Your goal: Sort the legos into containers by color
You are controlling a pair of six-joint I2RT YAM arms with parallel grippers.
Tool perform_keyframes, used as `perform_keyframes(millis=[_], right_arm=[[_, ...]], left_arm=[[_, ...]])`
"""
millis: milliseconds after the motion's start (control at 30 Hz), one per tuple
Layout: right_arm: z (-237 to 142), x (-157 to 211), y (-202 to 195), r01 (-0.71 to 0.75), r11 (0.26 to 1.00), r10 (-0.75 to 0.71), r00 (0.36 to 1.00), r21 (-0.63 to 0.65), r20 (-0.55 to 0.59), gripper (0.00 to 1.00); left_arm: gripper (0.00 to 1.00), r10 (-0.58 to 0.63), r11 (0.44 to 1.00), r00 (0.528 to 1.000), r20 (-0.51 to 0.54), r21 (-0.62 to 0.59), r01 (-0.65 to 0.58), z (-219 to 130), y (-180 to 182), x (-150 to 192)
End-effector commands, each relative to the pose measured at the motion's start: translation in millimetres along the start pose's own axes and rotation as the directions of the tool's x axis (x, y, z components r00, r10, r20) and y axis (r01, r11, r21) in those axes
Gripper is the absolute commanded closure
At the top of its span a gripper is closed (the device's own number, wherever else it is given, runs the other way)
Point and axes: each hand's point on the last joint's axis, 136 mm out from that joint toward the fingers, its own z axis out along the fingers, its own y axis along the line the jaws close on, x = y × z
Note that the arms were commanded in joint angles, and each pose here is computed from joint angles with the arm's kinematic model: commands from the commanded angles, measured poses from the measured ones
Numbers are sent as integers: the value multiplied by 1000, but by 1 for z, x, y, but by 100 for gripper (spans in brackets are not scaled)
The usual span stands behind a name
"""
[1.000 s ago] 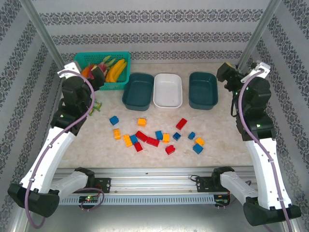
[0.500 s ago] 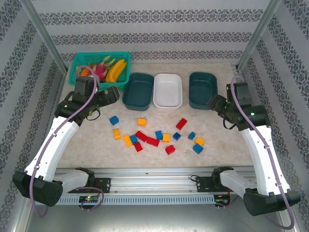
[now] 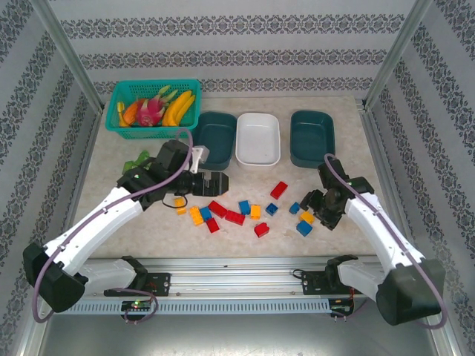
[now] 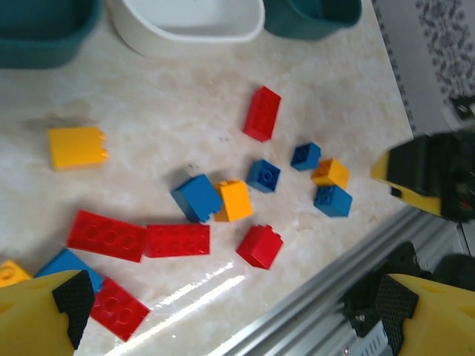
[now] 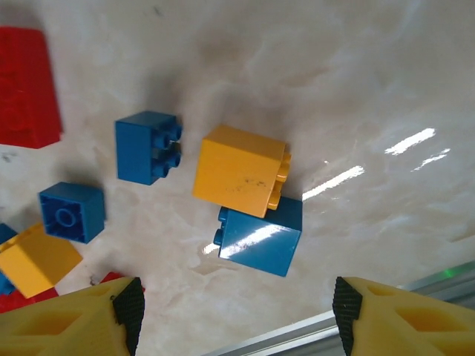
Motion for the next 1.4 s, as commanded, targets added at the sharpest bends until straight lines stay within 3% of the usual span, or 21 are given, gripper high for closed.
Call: perform_keyframes(millis=[0, 600, 933, 1033, 1167, 1367], right_arm=[[18, -7, 9, -29, 998, 28, 999, -48, -18, 30], [60, -16, -2, -33, 999, 35, 996, 14, -85, 37], [69, -22, -7, -28, 998, 31, 997, 52, -70, 48], [67, -24, -7, -26, 998, 30, 998, 55, -63, 56], [46, -32, 0, -7, 999, 7, 1000, 37, -3, 62], [-35, -73, 34, 96, 995, -93, 971, -3, 218, 63]], left_arm=[[0, 27, 998, 999, 17, 64, -29, 11, -23, -1], [0, 69, 994, 997, -23, 87, -67, 32, -44, 9], [1, 62, 994, 998, -18, 89, -60, 33, -46, 11], [1, 59, 994, 998, -21, 90, -57, 34, -46, 12], [1, 47, 995, 999, -6, 93, -46, 32, -50, 7], [0, 29, 996, 999, 31, 87, -32, 27, -68, -31]])
